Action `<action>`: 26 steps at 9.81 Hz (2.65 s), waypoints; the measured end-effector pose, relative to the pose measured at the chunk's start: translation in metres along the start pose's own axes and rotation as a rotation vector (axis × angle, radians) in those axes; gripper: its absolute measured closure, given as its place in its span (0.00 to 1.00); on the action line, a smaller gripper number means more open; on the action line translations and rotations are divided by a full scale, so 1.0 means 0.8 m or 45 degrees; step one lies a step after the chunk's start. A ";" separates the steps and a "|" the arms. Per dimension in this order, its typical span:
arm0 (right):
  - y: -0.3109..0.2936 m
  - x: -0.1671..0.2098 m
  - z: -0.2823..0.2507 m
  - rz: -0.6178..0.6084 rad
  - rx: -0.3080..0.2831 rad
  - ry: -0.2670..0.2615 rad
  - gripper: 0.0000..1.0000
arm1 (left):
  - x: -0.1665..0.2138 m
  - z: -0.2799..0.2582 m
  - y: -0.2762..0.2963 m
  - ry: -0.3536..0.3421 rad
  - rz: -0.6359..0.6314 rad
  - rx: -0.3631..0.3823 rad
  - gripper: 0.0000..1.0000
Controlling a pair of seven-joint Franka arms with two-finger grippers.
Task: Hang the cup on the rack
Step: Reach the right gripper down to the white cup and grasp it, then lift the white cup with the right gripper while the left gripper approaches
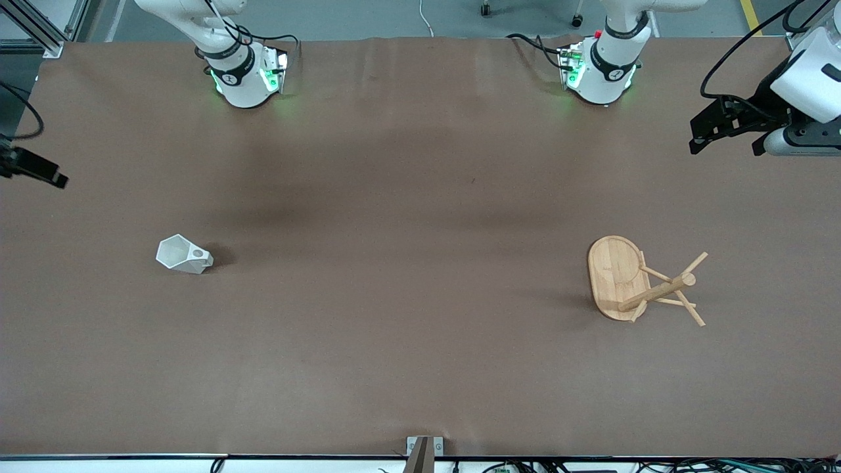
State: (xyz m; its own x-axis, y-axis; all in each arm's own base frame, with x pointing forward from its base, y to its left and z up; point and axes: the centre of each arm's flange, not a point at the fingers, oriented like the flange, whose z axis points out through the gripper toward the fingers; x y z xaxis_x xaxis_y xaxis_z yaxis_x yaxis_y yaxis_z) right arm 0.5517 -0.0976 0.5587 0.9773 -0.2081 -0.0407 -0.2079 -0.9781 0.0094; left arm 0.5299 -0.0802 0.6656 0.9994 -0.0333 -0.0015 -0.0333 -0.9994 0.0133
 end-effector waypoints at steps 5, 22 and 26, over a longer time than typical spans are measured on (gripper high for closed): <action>-0.008 0.035 0.254 -0.032 -0.029 0.072 0.00 | 0.000 0.000 0.005 0.000 0.010 0.000 0.00; 0.030 0.016 0.406 -0.089 0.045 0.057 0.96 | -0.001 -0.032 0.040 0.074 0.083 -0.014 0.00; 0.025 0.063 0.321 -0.483 0.097 -0.060 0.96 | -0.033 -0.032 0.159 0.072 0.316 -0.028 0.00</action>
State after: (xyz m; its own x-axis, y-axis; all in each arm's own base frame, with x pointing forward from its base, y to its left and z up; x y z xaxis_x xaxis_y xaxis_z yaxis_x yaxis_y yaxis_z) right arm 0.5859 -0.1276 0.3005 0.9827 0.1704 -0.0728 0.1638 -0.9824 -0.0893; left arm 0.4996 -0.2057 0.6929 0.9592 -0.2761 0.0607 -0.2781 -0.9601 0.0281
